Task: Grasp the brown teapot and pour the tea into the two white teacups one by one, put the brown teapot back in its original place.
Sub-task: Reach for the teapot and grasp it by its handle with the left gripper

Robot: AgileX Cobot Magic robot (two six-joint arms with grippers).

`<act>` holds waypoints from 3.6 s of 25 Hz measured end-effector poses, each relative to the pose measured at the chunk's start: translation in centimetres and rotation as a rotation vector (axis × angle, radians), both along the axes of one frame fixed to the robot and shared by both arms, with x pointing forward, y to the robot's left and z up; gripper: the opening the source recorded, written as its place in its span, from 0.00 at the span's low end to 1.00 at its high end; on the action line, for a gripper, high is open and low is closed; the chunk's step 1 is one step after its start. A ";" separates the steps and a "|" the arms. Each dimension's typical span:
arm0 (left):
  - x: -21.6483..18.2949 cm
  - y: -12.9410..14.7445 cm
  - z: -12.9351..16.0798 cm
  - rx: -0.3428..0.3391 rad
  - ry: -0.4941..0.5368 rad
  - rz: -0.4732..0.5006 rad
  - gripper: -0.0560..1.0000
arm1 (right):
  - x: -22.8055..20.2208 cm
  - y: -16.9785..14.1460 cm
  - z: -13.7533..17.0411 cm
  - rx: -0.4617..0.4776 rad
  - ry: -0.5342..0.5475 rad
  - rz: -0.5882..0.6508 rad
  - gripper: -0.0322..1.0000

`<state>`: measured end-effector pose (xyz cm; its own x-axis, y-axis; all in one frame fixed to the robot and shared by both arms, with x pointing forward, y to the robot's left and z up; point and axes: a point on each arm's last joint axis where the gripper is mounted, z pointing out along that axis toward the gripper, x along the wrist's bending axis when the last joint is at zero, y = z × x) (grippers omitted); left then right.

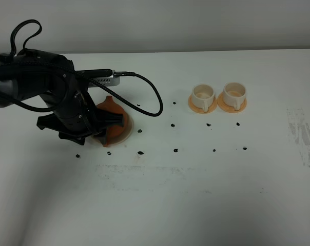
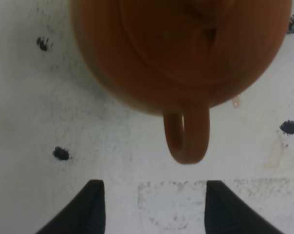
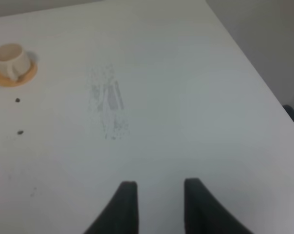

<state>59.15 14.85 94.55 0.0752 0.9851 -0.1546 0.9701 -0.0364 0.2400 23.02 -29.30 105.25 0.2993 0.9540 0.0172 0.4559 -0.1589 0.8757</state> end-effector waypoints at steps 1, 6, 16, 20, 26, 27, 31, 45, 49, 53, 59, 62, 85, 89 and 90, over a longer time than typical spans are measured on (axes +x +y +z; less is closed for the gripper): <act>0.1 0.0 -0.1 -0.001 -0.002 0.001 0.47 | 0.0 0.0 0.0 0.000 0.000 0.000 0.25; 0.7 -0.3 -0.8 -0.001 0.006 0.004 0.47 | 0.0 0.0 0.0 0.000 0.000 0.000 0.25; 1.2 -0.5 -1.4 0.009 0.014 0.000 0.47 | 0.0 0.0 0.0 0.000 0.000 0.000 0.25; 1.2 -0.4 -1.4 0.022 0.010 -0.009 0.47 | 0.0 0.0 0.0 0.000 0.000 0.000 0.25; 1.3 -0.2 -1.4 0.042 0.005 -0.023 0.47 | 0.0 0.0 0.0 0.000 0.000 0.000 0.25; 1.3 -0.2 -1.4 0.045 0.003 -0.025 0.47 | 0.0 0.0 0.0 0.000 0.000 0.000 0.25; 1.3 -0.1 -1.4 0.062 0.006 -0.037 0.47 | 0.0 0.0 0.0 0.000 0.000 0.000 0.25; 1.3 0.6 -1.5 0.146 0.000 -0.199 0.48 | 0.0 0.0 0.0 0.000 0.000 0.000 0.25; 1.3 0.8 -1.5 0.172 -0.007 -0.229 0.48 | 0.0 0.0 0.0 0.000 0.000 0.000 0.25; 1.4 1.0 -1.5 0.208 -0.018 -0.288 0.48 | 0.0 0.0 0.0 0.000 0.000 0.000 0.25; 1.4 1.1 -1.5 0.244 -0.034 -0.400 0.48 | 0.0 0.0 0.0 0.000 0.000 0.000 0.25; 1.4 1.1 -1.5 0.244 -0.035 -0.434 0.48 | 0.0 0.0 0.0 0.000 0.000 0.000 0.25; 1.8 0.2 -0.9 0.122 -0.097 -0.305 0.48 | 0.0 0.0 0.0 0.000 0.000 0.000 0.25; 1.6 0.1 -1.3 0.116 -0.060 -0.316 0.46 | 0.0 0.0 0.0 0.000 0.000 0.000 0.25; 1.5 0.1 -1.5 0.119 -0.051 -0.328 0.45 | 0.0 0.0 0.0 0.000 0.000 0.000 0.25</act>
